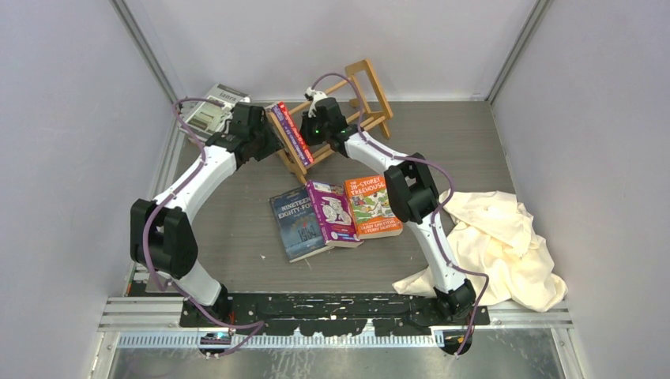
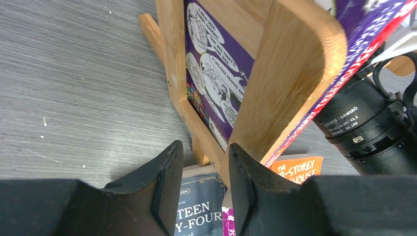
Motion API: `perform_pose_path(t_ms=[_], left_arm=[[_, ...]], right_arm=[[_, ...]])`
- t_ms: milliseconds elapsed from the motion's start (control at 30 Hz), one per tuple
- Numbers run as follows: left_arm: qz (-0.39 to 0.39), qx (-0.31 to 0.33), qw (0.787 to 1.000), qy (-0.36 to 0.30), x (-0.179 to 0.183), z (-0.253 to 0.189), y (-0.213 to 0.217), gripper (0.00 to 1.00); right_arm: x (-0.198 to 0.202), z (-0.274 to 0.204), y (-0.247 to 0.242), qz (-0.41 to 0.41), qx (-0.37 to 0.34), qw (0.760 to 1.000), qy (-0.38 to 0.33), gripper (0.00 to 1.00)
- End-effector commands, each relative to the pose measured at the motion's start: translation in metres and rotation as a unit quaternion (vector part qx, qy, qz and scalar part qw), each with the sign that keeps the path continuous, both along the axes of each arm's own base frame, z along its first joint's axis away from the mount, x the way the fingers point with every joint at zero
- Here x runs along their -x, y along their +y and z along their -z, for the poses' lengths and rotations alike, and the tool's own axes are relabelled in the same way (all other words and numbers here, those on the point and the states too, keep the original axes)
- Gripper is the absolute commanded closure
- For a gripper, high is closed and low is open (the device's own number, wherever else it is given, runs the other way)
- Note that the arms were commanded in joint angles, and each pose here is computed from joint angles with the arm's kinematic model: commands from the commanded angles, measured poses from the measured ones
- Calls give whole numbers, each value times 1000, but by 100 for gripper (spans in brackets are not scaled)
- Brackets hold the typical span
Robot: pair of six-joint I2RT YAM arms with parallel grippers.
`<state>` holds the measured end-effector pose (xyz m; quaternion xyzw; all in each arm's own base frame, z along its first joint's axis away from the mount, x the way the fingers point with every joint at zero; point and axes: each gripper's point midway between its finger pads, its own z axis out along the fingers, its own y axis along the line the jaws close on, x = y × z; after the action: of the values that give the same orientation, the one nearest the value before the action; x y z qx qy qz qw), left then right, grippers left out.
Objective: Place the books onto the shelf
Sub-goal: Adjust the book on the shelf.
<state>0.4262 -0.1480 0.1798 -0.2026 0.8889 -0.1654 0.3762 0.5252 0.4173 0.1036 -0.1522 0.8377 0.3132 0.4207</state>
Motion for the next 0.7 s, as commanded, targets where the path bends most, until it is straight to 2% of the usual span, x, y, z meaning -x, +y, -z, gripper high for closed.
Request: perform_pose_path(t_ms=[0, 167, 400, 667], left_arm=[[13, 16, 999, -49, -16, -31, -8, 60], [13, 16, 999, -50, -14, -33, -7, 61], [3, 8, 999, -53, -9, -39, 0, 60], [-7, 6, 998, -59, -3, -46, 5, 59]], right_arm=[[19, -43, 22, -55, -47, 997, -15, 94], [23, -42, 21, -60, -47, 997, -12, 94], [5, -45, -5, 10, -6, 999, -39, 85], [-6, -58, -27, 50, 12, 997, -56, 66]])
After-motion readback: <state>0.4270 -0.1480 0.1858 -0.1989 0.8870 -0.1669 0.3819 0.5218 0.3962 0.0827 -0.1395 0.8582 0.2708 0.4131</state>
